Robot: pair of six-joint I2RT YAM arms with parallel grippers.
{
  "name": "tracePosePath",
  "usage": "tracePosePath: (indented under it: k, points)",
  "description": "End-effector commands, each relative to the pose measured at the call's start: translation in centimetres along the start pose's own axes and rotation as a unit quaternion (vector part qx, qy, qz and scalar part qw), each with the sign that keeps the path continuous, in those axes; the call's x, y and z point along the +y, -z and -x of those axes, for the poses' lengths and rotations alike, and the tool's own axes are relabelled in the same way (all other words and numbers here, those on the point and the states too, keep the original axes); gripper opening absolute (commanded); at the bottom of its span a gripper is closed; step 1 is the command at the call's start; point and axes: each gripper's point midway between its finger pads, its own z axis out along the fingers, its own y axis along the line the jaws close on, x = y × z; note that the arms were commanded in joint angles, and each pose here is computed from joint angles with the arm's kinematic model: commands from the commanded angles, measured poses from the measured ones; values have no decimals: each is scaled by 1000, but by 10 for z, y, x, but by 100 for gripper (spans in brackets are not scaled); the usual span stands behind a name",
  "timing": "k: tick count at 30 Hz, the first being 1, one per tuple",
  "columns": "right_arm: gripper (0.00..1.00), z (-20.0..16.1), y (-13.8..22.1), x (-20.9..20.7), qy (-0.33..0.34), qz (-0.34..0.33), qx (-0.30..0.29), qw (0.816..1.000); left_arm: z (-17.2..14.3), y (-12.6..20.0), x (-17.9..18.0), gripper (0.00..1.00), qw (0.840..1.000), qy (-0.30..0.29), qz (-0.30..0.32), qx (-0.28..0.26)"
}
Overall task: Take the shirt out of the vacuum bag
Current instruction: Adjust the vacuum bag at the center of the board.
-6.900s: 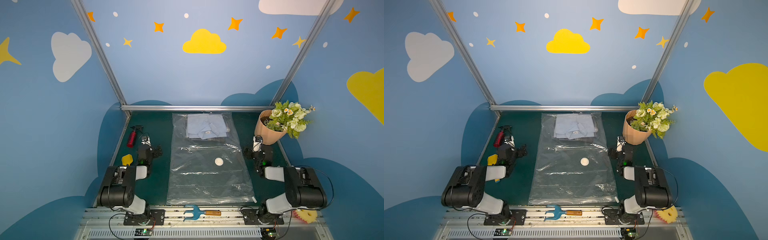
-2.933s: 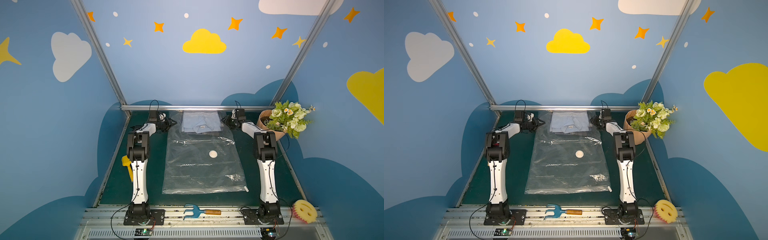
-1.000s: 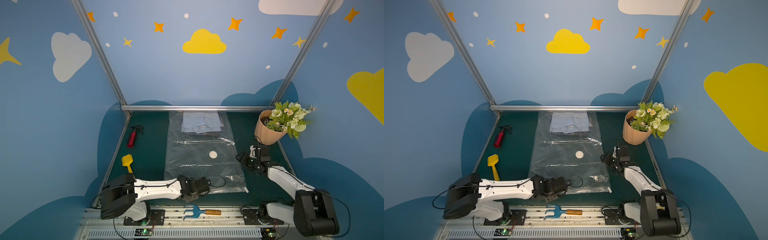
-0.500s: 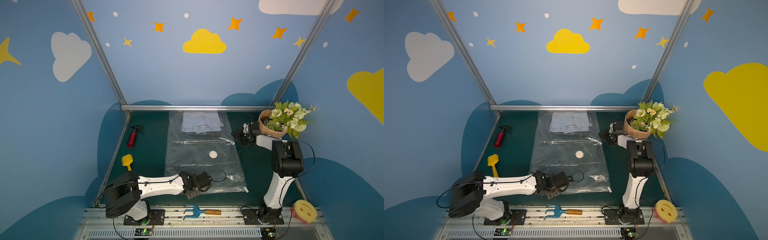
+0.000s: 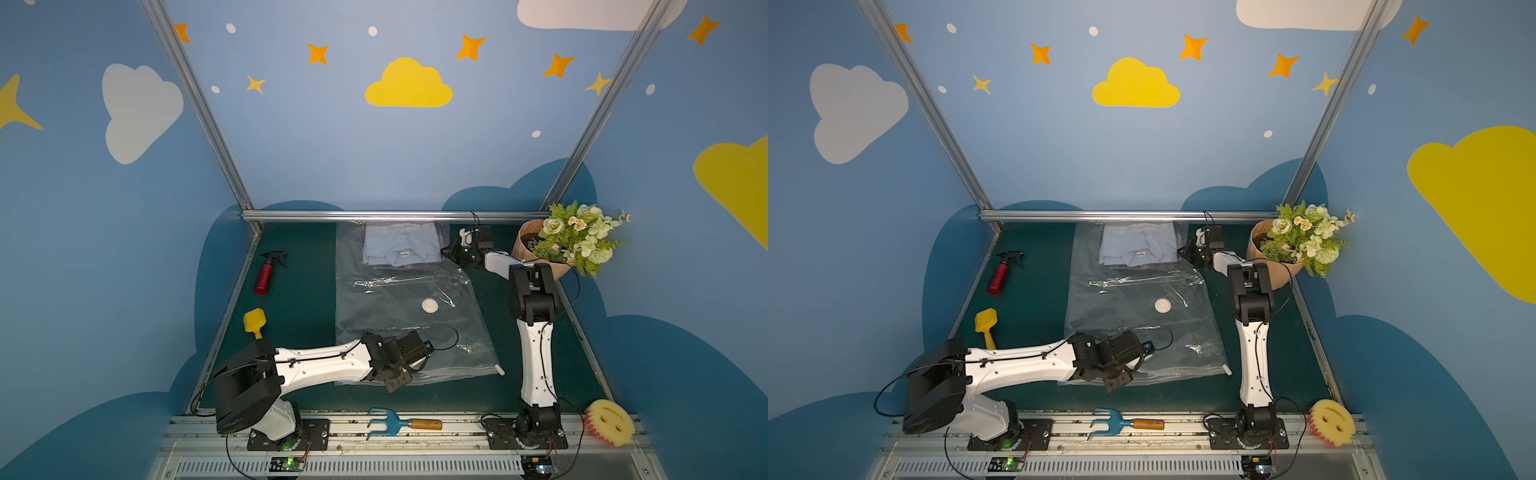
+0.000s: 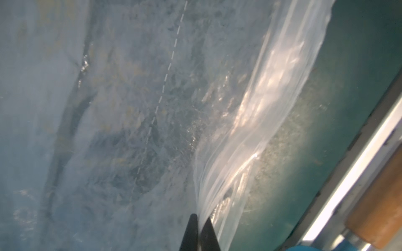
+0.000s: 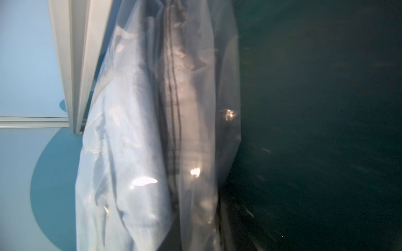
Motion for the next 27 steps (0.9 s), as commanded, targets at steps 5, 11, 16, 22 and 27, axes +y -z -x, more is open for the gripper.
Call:
tracePosePath:
  k: [5,11,16,22,27]
  points:
    - [20,-41,-52,40,7,34,75,997,31,-4,-24,3,994,60,-83,-26]
    - [31,-35,-65,60,22,36,64,997,36,-17,-22,3,990,107,-81,-49]
    - [47,13,-28,80,50,27,13,998,41,-16,-6,3,988,122,-58,-69]
    - [50,60,71,125,128,1,-77,989,51,-4,10,3,984,136,-49,-106]
    - [50,39,151,153,160,2,-104,982,67,10,18,3,980,138,-52,-136]
